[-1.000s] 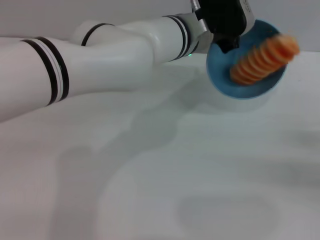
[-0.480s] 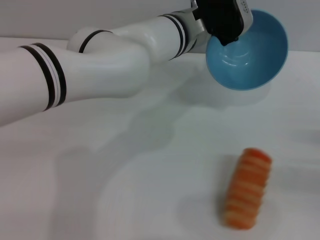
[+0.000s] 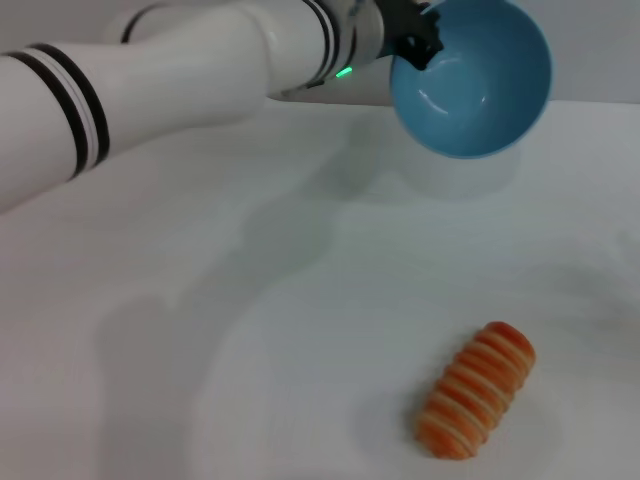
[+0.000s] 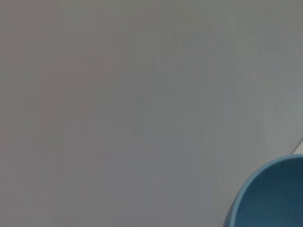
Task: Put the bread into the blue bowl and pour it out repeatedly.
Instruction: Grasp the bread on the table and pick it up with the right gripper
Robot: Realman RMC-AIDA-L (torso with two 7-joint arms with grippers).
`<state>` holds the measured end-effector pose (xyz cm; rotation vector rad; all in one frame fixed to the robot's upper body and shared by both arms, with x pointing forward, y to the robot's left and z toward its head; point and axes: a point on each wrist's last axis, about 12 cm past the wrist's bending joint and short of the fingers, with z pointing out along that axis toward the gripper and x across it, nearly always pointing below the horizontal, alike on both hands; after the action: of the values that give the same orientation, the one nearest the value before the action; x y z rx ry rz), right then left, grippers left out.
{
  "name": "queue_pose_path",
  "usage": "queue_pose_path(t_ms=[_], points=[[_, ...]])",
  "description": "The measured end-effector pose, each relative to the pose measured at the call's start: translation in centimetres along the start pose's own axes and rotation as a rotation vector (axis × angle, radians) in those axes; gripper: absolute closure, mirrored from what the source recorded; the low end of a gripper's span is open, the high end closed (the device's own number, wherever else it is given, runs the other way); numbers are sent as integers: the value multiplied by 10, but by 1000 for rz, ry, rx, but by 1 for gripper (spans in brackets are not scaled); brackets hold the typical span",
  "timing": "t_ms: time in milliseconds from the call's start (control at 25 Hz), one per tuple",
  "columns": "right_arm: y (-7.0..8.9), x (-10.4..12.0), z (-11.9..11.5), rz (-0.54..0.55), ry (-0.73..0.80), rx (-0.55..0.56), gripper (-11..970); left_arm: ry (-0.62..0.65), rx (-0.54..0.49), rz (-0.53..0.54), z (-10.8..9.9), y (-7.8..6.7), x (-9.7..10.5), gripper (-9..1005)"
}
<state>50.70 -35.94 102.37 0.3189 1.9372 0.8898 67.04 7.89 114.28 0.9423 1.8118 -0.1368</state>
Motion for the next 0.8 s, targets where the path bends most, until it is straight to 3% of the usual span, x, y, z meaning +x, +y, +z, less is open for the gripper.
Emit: queue_pose_path(t_ms=[240, 800], points=[[23, 2, 20, 38, 378, -60, 564, 42, -9, -81, -4, 10, 14, 996], [43, 36, 50, -5, 664, -45, 579, 81, -8, -156, -9, 7, 37, 998]])
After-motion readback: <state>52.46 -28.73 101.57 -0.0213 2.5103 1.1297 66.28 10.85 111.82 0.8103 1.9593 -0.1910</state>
